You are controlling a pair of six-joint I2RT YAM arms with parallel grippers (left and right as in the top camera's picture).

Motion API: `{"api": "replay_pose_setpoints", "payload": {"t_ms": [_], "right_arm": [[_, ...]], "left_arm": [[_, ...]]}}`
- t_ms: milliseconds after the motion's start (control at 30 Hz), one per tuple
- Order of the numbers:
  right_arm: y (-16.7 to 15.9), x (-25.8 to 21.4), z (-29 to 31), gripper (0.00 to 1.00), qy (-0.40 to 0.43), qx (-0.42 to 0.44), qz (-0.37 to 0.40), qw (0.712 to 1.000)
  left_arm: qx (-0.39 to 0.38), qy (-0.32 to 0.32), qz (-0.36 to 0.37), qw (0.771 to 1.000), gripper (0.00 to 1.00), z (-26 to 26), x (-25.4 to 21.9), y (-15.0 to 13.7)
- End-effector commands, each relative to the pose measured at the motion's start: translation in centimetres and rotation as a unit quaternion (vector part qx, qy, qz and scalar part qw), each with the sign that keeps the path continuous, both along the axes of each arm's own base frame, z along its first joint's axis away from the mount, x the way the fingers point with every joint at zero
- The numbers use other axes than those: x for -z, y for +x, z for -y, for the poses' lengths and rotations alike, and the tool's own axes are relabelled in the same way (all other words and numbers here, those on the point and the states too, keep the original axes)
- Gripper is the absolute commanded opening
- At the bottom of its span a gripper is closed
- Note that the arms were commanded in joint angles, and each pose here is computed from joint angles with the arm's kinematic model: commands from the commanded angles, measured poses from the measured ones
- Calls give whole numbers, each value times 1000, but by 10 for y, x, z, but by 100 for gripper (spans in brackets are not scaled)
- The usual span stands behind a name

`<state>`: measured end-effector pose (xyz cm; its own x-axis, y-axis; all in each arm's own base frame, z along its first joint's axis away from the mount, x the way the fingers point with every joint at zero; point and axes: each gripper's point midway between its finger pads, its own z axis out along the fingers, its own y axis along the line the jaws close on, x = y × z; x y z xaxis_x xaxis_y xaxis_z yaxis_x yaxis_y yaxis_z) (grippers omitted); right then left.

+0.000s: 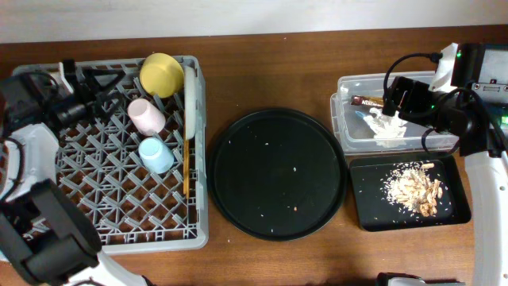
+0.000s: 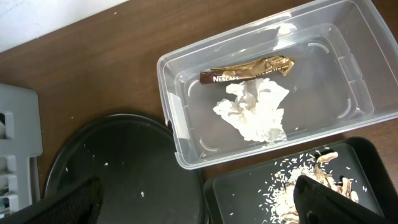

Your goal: Sort waste into correct bins and load items into the dishwasher rack

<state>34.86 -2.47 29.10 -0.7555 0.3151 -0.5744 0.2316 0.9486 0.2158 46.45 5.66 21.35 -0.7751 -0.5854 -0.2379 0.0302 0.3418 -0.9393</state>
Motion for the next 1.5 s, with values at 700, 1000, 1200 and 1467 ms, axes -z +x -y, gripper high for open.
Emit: {"api": "replay_pose_setpoints", "payload": {"t_ms": [700, 1000, 1200, 1467], "right_arm": [[-70, -98, -14, 99, -25, -12, 162, 986], [-194, -174, -29, 99, -153, -45, 584, 796], [-144, -51, -30, 99, -120, -22, 626, 770], [-102, 107, -31, 99, -102, -37, 456, 883]], "left_arm": [[-198, 228, 91, 949, 99, -7, -174, -95], [-198, 228, 90, 949, 99, -7, -174, -95], [-198, 228, 90, 949, 99, -7, -174, -95], [-198, 228, 90, 949, 99, -7, -174, -95]]}}
